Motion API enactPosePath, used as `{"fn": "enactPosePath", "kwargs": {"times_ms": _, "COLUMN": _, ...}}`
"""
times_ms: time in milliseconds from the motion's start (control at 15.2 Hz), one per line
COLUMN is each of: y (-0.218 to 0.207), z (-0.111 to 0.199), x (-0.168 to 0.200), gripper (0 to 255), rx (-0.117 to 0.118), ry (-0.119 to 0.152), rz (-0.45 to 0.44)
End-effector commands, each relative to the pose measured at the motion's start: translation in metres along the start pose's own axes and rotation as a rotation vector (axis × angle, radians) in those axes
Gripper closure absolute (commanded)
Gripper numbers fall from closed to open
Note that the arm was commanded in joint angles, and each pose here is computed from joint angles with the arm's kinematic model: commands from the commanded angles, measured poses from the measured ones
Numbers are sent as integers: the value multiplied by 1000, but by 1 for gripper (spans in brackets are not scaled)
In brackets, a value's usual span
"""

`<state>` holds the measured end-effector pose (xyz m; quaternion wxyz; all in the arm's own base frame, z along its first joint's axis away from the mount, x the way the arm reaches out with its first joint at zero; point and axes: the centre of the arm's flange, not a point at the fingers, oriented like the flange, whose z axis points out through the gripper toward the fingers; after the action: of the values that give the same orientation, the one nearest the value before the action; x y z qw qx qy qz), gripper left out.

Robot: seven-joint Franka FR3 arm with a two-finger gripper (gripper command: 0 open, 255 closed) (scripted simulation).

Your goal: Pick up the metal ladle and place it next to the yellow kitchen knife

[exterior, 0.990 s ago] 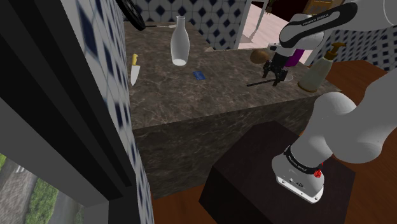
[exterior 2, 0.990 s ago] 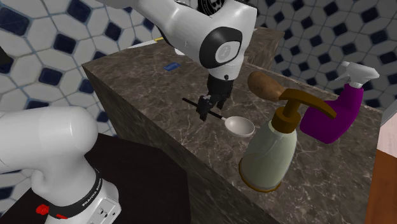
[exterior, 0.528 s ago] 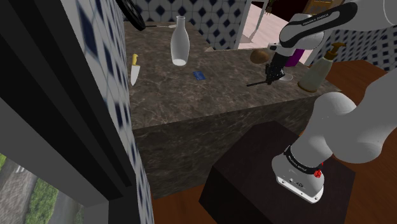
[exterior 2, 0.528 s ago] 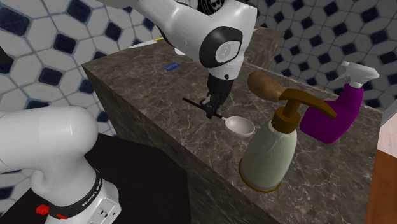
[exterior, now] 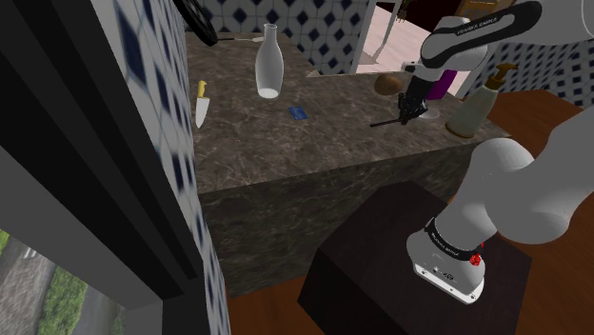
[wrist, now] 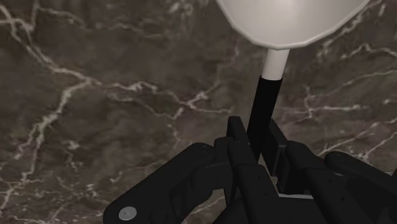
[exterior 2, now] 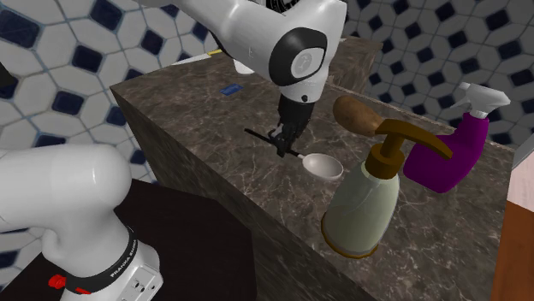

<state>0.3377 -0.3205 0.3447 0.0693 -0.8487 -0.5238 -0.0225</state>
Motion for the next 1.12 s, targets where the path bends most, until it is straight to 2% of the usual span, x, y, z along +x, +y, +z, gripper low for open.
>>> {"fn": "enactPosePath", "kwargs": {"times_ms": 0, "y": -1, "z": -10, "x": 0, "gripper": 255, "rx": 1, "ry": 0, "rz": 0}}
{"fn": "enactPosePath", "kwargs": {"times_ms": 1056, "y": -9, "z": -93, "x": 9, "gripper": 255, "rx": 1, "ry": 0, "rz": 0}}
